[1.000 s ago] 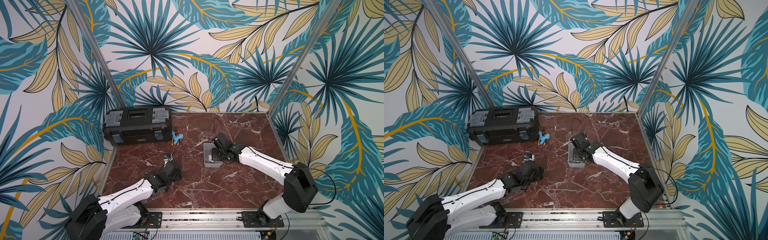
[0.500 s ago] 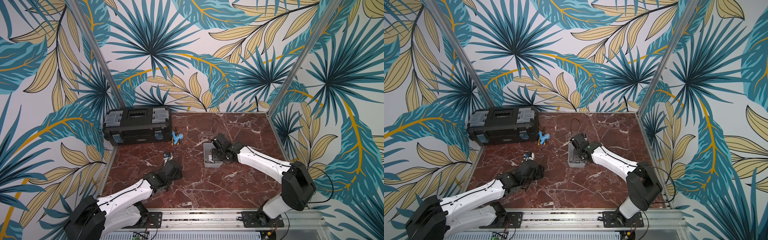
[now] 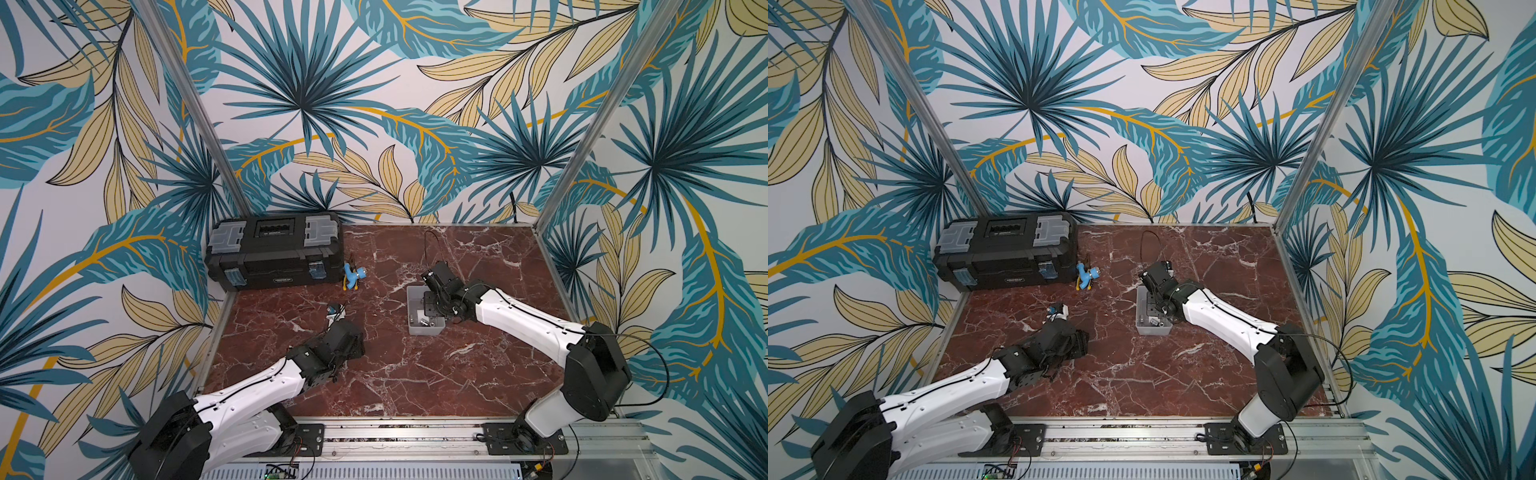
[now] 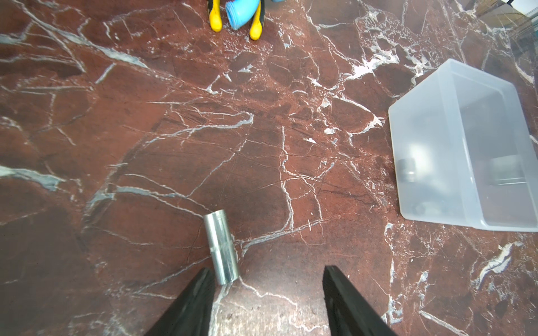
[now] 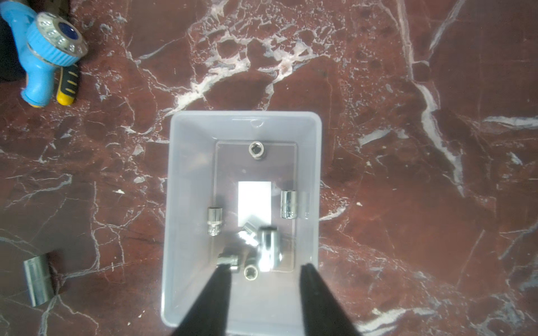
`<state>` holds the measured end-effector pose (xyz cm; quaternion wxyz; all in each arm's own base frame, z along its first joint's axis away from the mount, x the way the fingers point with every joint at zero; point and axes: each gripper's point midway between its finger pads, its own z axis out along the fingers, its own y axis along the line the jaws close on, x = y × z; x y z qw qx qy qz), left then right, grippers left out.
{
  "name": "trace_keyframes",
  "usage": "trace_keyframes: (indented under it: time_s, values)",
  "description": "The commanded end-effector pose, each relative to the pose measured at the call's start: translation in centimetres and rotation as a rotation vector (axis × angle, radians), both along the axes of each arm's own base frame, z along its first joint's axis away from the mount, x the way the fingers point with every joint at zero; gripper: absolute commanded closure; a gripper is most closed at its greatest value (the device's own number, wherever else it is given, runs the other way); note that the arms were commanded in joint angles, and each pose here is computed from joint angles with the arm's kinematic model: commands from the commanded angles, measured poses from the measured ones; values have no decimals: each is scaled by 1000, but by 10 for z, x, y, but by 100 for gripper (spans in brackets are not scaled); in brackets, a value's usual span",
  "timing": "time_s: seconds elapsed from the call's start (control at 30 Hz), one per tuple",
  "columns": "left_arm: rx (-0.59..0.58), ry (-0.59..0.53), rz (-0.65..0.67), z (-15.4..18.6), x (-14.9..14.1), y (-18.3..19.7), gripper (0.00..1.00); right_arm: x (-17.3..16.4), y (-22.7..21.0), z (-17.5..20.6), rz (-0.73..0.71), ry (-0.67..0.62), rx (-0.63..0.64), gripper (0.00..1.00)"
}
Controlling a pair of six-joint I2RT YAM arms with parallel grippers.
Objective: Put the socket on the desktop into the storage box
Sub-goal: Place the socket head in the storage box, then pick up the socket head at the center of the board.
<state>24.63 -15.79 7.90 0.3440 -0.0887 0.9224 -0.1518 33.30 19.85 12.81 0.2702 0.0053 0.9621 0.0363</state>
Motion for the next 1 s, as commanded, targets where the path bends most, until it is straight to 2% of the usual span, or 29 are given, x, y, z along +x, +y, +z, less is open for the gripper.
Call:
trace_keyframes:
  time_s: [0.0, 0.17, 0.3, 0.43, 0.73, 0.97]
  values:
    - [-9, -14, 9, 3, 4, 1, 36, -6, 0, 23, 19, -42, 16, 46]
    - [86, 47, 58, -8, 6, 15, 36, -24, 18, 44, 83, -96, 71, 46]
    - [104, 79, 55, -13, 10, 10, 37, -53, 54, 53, 204, -141, 110, 50]
    - [122, 113, 61, -20, 13, 9, 39, -73, 77, 53, 264, -160, 111, 55]
    - [89, 153, 117, -27, 25, 17, 44, -85, 75, 33, 232, -138, 129, 75]
    - [92, 231, 97, -42, 26, 12, 49, -89, 67, 30, 215, -136, 133, 81]
